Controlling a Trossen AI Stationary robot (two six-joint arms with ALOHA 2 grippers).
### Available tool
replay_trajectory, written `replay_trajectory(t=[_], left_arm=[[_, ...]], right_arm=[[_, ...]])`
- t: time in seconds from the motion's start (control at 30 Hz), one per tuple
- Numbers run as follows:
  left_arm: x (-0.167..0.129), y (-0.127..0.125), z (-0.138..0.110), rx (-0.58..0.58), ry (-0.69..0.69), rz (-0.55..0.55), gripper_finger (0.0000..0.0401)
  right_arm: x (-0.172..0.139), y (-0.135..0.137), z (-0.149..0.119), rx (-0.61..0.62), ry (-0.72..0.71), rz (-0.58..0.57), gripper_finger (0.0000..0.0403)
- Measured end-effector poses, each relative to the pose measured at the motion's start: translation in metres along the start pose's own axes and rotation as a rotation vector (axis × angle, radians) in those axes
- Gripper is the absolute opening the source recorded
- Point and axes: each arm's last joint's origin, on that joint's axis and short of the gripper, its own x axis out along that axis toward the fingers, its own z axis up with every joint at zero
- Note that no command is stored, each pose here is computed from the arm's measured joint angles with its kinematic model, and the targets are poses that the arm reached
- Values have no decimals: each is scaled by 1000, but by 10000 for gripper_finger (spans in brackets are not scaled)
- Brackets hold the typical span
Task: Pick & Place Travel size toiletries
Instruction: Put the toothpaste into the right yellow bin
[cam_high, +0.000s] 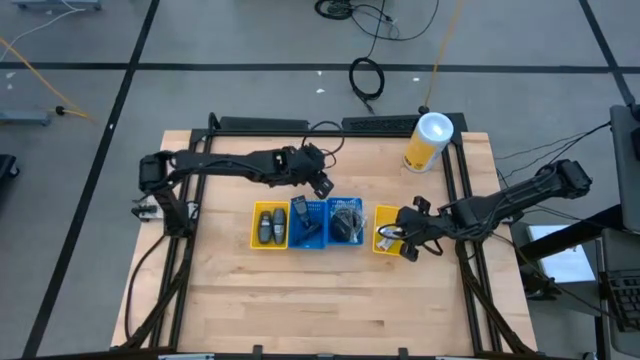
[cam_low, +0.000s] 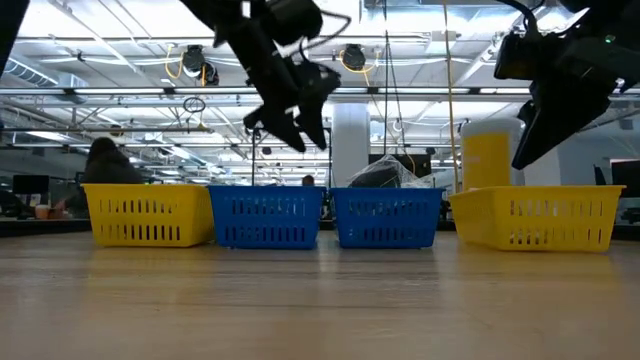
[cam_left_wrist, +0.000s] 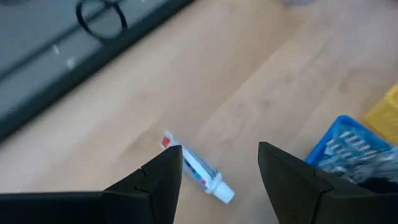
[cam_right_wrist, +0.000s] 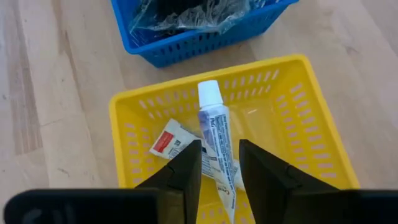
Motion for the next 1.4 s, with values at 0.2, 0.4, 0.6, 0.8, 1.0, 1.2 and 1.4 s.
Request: replay_trajectory(t=[0.2,0.4,0.6,0.8,1.0,1.2,1.4], left_arm=[[29,16,-4,-225,109,-49,207],[54,28,-11,-296,182,-35,207],[67,38,-14,-366,200,-3,207],[75,40,-11,-385,172,-35,207],[75,40,-10,-394,147,-9,207],[75,42,-9,-402,136,11,207],[82,43,-14,-410,156,23,207]], right_arm=[[-4,0,2,7,-28,20,87],[-4,1,4,-29,-55,36,79],[-4,2,5,-32,-61,40,77],[-4,2,5,-35,-64,41,77],[-4,2,6,-34,-66,42,77],[-4,2,6,-32,-72,45,77],[-5,4,9,-26,-99,61,77]])
